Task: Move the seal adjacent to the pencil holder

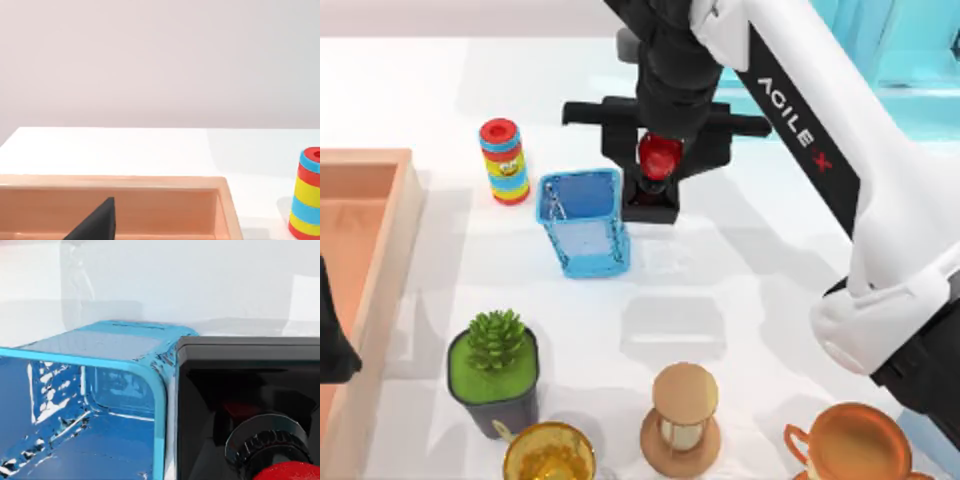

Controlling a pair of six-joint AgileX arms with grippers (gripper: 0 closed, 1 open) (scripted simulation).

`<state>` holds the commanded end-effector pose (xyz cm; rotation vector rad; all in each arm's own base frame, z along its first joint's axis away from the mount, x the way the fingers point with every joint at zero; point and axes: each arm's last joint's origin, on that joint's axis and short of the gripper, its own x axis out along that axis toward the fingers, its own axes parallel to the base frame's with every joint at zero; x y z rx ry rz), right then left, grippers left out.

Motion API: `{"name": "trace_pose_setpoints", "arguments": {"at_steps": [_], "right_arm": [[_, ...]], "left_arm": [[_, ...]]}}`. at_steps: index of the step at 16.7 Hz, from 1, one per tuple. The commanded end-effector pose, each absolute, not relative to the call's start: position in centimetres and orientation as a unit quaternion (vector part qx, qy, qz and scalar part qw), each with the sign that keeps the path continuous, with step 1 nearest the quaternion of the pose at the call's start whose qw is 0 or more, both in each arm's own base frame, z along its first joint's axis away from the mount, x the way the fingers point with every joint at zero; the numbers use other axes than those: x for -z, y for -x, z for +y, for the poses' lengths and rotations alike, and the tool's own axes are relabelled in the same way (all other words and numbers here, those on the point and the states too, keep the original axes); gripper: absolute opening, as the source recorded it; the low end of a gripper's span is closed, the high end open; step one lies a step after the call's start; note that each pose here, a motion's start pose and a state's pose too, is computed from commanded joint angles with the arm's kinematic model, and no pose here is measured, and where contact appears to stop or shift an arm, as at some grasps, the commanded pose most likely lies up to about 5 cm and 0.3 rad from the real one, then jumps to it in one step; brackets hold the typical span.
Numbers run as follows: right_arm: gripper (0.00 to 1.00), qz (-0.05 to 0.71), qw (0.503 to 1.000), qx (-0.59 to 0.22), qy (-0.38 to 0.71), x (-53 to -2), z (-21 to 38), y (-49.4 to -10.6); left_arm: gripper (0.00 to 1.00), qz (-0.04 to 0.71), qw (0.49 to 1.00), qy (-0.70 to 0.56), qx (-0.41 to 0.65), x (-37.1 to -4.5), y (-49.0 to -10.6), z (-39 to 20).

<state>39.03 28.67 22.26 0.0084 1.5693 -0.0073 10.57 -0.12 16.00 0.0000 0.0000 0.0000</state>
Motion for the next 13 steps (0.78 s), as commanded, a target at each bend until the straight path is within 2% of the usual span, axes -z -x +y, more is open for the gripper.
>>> {"name": "trace_pose_setpoints", "arguments": {"at_steps": [7,13], "right_arm": [[0.98,0.707,0.708,0.003,-0.004,-22.26,28.67,-39.03],[1.00,0.707,0.708,0.003,-0.004,-22.26,28.67,-39.03]], "left_arm": [[1.00,0.000,1.000,0.000,0.000,-16.00,-10.57,-0.12],[1.00,0.000,1.000,0.000,0.000,-16.00,-10.57,-0.12]]}}
